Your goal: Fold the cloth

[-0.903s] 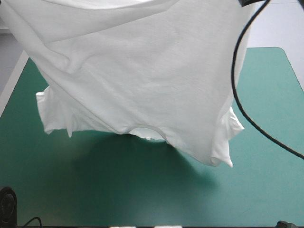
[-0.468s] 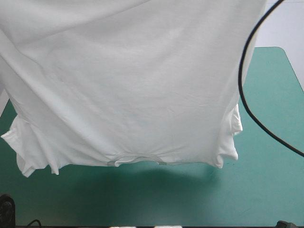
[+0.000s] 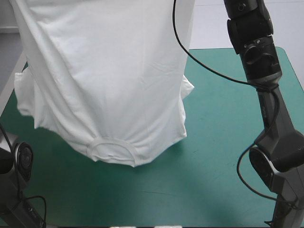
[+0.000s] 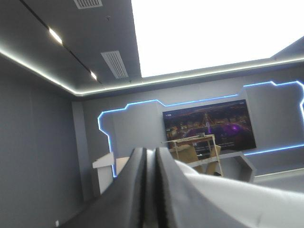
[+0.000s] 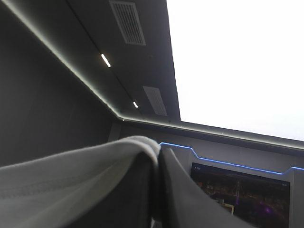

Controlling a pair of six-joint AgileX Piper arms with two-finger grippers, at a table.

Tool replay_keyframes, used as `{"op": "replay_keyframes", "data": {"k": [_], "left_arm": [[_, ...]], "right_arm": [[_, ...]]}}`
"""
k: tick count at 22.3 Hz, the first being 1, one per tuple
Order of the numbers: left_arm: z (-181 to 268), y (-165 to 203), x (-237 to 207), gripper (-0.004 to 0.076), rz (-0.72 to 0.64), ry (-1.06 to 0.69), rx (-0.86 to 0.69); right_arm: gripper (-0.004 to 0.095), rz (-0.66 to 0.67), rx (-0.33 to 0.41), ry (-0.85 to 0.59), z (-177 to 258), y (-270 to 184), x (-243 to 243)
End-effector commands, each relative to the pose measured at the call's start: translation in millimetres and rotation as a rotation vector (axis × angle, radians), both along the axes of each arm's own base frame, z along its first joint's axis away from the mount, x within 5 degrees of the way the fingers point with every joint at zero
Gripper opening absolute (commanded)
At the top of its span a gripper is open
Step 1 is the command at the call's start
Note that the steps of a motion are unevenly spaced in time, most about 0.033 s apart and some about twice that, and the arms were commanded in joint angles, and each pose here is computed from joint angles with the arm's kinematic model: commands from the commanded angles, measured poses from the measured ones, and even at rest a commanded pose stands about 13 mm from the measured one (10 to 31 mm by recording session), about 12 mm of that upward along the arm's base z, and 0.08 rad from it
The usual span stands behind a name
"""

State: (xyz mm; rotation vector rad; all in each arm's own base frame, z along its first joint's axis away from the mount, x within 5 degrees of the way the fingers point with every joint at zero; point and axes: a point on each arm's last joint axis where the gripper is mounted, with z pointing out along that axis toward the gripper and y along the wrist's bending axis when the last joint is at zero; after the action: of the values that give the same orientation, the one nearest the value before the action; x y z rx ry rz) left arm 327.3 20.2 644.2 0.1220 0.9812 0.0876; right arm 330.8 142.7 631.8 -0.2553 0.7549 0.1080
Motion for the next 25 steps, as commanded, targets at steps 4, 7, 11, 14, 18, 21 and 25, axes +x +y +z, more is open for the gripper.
{"op": "replay_keyframes", "data": {"k": [4,7,11,14,18,21,25], "left_arm": [[26.5,-0.3,-33.4,0.0019,0.064,-0.204,0.023],[25.3,-0.5,-32.0,0.0019,0.080,-0.191,0.048],[-18.4,-1.9,23.7,0.0019,0.030,0.102,0.115],[-71.3,-3.2,77.3,0.0019,-0.087,0.365,0.046],[-145.4,-9.1,126.2,0.0019,-0.213,0.727,0.044],[-206.6,-9.6,152.3,0.0019,-0.273,1.033,-0.026],[-254.8,-6.9,162.0,0.0019,-0.267,1.313,-0.085]], "right_arm": [[-0.0017,0.015,0.110,-0.260,48.4,-48.4,-57.9],[-0.0017,-0.042,0.192,-0.128,42.7,-68.9,-42.4],[-0.0018,-0.180,0.238,0.365,-9.2,-79.8,20.4],[-0.0018,-0.239,0.130,0.615,-45.9,-73.2,49.4],[-0.0017,-0.313,0.064,1.015,-121.2,-65.2,96.4],[-0.0018,-0.294,-0.082,1.414,-206.6,-50.0,129.2],[-0.0017,-0.183,-0.166,1.601,-256.2,-31.3,137.5]]}}
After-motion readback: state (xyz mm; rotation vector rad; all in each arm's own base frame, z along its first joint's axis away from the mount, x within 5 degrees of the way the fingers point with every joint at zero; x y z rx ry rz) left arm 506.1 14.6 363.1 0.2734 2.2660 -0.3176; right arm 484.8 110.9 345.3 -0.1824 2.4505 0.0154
